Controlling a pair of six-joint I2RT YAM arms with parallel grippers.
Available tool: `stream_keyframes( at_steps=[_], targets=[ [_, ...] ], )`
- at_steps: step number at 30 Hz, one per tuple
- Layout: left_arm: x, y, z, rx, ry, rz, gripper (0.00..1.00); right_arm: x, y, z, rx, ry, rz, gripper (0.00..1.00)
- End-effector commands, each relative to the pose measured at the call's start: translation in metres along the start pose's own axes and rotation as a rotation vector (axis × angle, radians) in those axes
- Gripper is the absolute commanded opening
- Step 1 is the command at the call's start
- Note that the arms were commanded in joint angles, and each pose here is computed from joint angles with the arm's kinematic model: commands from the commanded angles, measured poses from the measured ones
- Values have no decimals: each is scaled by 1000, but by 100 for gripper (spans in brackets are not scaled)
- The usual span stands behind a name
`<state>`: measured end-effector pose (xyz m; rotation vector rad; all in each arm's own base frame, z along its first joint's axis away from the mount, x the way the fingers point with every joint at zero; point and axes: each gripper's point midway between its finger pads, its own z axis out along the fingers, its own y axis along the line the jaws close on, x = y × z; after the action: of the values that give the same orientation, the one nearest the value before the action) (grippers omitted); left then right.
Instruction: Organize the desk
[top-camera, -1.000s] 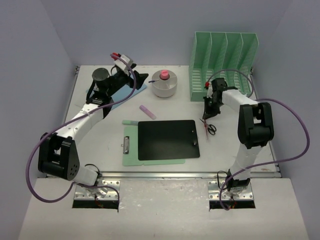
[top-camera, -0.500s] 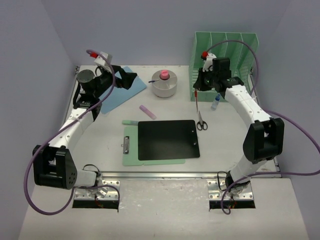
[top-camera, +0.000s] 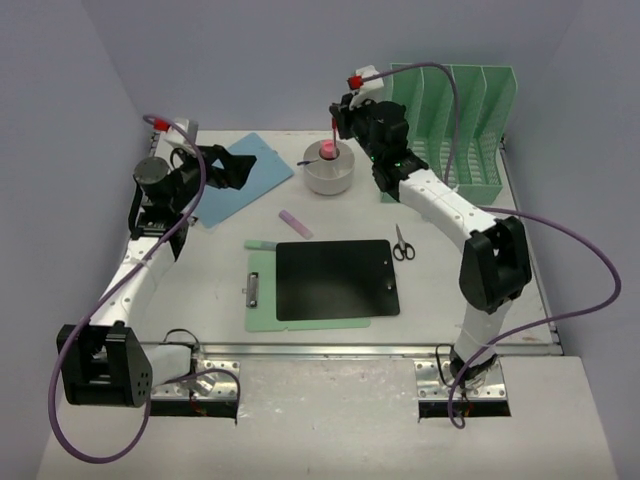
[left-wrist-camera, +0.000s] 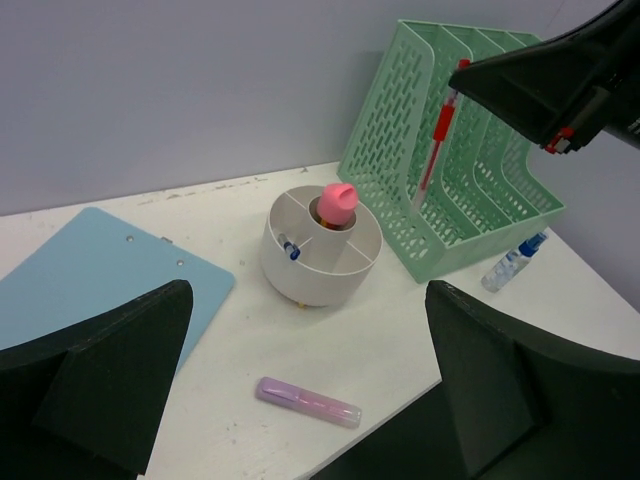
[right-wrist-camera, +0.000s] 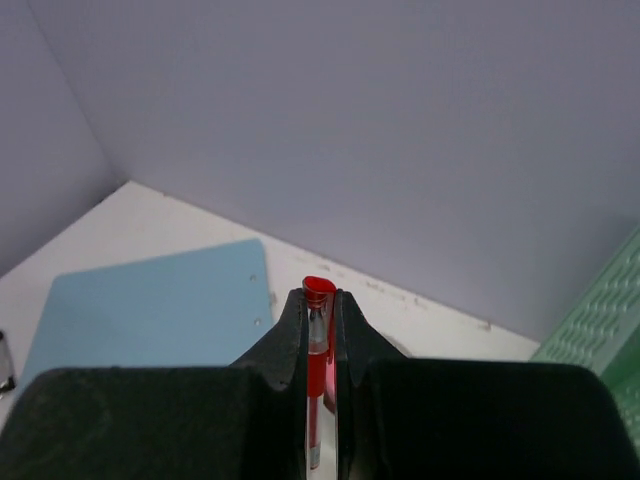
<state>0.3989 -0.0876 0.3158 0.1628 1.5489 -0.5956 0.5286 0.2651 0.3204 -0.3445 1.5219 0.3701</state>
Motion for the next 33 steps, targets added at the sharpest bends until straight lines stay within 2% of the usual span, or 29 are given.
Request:
stream_keyframes(
  at_steps=[1, 5, 10, 14, 22, 33],
  targets=[
    [-12, -1, -9, 2, -40, 14, 100, -52, 8, 5, 76, -302, -62, 1],
    [-8, 1, -10, -2, -42, 7, 100, -44, 45, 6, -22, -411, -104, 1],
    [-5, 3, -11, -4, -41, 2, 100, -31, 46, 21, 12, -525, -165, 1],
    [-3, 4, -13, -1, -48, 6, 100, -21, 40, 34, 53, -555, -187, 1],
    [-2, 5, -13, 3, -62, 8, 100, 22, 45, 47, 26, -528, -206, 1],
    [1, 11, -13, -4, -65, 19, 100, 52, 50, 58, 7, -549, -272, 1]
  ],
)
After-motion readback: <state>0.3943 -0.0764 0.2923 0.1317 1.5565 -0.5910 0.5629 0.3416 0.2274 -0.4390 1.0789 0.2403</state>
